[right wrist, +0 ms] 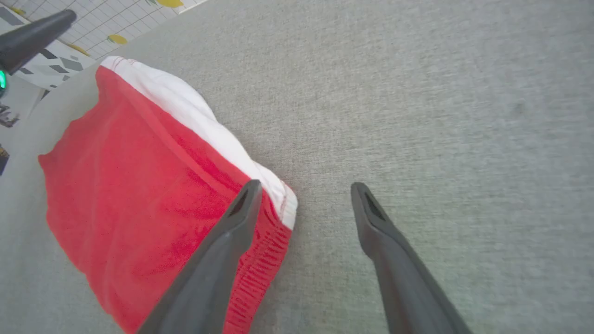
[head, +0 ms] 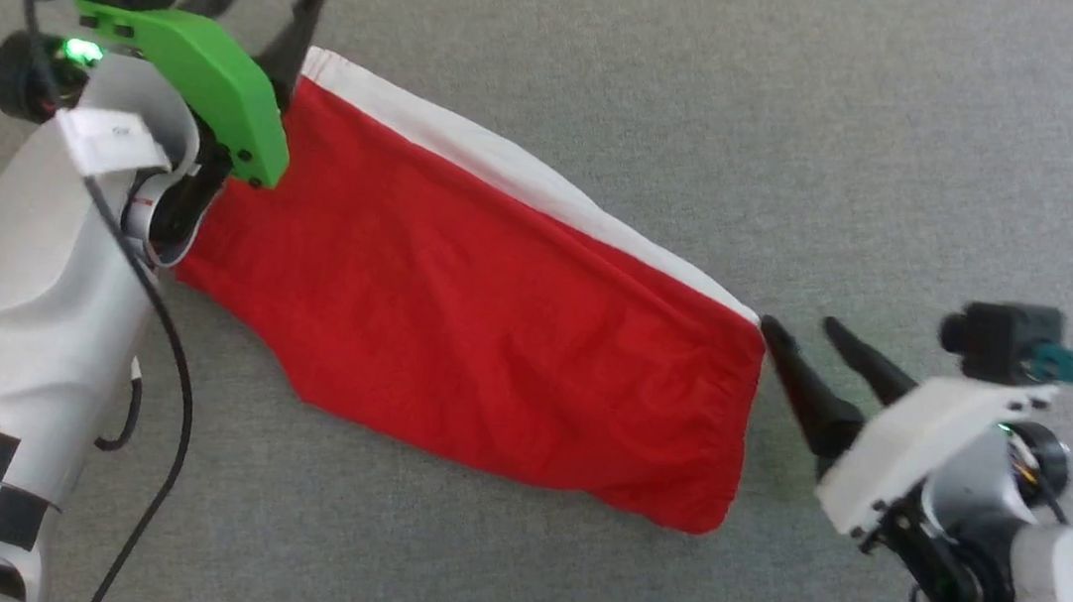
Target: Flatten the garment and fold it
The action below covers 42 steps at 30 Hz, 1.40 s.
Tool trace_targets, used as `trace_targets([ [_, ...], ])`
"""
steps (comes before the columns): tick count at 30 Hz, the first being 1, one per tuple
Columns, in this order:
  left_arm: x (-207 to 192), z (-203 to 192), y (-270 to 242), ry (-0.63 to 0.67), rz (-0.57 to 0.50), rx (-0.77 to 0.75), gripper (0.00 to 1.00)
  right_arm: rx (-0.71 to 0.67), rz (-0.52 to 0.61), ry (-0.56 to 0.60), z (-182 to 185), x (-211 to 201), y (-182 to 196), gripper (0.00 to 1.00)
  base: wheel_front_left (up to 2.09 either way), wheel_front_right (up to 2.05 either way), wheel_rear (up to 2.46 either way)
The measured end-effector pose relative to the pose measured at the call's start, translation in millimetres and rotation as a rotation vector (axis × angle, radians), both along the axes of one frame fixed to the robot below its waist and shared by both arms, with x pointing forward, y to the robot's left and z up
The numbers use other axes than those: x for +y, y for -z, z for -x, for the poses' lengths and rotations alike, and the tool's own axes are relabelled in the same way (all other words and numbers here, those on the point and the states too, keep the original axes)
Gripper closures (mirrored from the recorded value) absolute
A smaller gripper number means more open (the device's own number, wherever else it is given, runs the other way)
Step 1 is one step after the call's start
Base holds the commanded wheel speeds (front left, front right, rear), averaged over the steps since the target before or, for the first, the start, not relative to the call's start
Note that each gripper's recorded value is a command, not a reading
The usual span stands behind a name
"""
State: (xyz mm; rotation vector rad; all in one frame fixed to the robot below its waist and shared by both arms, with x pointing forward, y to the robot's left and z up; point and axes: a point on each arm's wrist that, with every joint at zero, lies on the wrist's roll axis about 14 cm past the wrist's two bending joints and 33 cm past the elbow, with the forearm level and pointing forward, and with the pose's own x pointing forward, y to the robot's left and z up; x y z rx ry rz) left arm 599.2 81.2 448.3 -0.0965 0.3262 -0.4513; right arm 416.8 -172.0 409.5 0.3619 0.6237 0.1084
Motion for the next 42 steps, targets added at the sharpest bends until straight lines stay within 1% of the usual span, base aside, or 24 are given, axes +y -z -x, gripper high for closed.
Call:
trace_targets([
  [3,7.8,0.4,-37.4,-0.022,0.021,-0.179,0.0,-0.07,0.058,0.05,6.4,-16.9,-13.6,0.0,0.0,0.0,0.0],
  [5,18.0,7.9,-54.2,-0.047,0.024,-0.275,0.0,-0.091,0.115,0.058,14.4,-23.1,-19.3,0.0,0.0,0.0,0.0],
  [7,29.4,21.2,-59.4,-0.067,0.002,-0.329,0.0,-0.093,0.158,0.053,24.5,-25.2,-22.7,0.0,0.0,0.0,0.0],
  [11,50.7,55.7,-58.0,-0.126,-0.023,-0.351,0.0,-0.012,0.223,0.006,52.3,-20.5,-17.4,0.0,0.0,0.0,0.0],
  [13,63.2,73.8,-59.0,-0.172,-0.025,-0.355,0.0,0.026,0.215,-0.027,63.1,-11.7,-15.6,0.0,0.0,0.0,0.0],
  [16,86.6,98.2,-61.5,-0.256,-0.017,-0.357,0.0,0.053,0.199,-0.094,67.3,7.6,-15.1,0.0,0.0,0.0,0.0],
  [17,99.4,114.4,-59.5,-0.298,-0.019,-0.347,0.0,0.073,0.185,-0.132,68.9,19.3,-11.2,0.0,0.0,0.0,0.0],
  [22,124.2,149.1,-55.9,-0.393,-0.002,-0.321,0.0,0.133,0.203,-0.204,66.7,34.9,3.7,0.0,0.0,0.0,0.0],
  [28,137.2,170.4,-55.8,-0.443,-0.002,-0.305,0.0,0.208,0.233,-0.28,63.0,50.3,25.6,0.0,0.0,0.0,0.0],
  [34,140.7,178.0,-53.7,-0.451,-0.005,-0.287,0.0,0.246,0.26,-0.33,58.7,60.2,38.6,0.0,0.0,0.0,0.0],
  [35,140.4,178.8,-52.7,-0.45,-0.005,-0.281,0.0,0.249,0.261,-0.331,58.1,60.3,39.3,0.52,0.0,0.0,0.0],
  [36,139.3,178.8,-52.2,-0.447,-0.005,-0.278,0.0,0.251,0.263,-0.331,57.4,59.9,39.8,0.93,0.0,0.0,0.0],
  [37,138.0,178.7,-51.0,-0.442,-0.004,-0.27,0.0,0.251,0.269,-0.33,56.5,59.2,39.9,1.0,0.0,0.0,0.0],
  [40,131.3,178.5,-47.2,-0.417,0.002,-0.25,0.0,0.25,0.274,-0.323,53.9,56.6,39.4,1.0,0.0,0.0,0.0],
  [42,121.1,175.0,-43.9,-0.389,0.029,-0.219,0.0,0.23,0.267,-0.304,51.6,53.2,36.0,1.0,0.0,0.0,0.0],
])
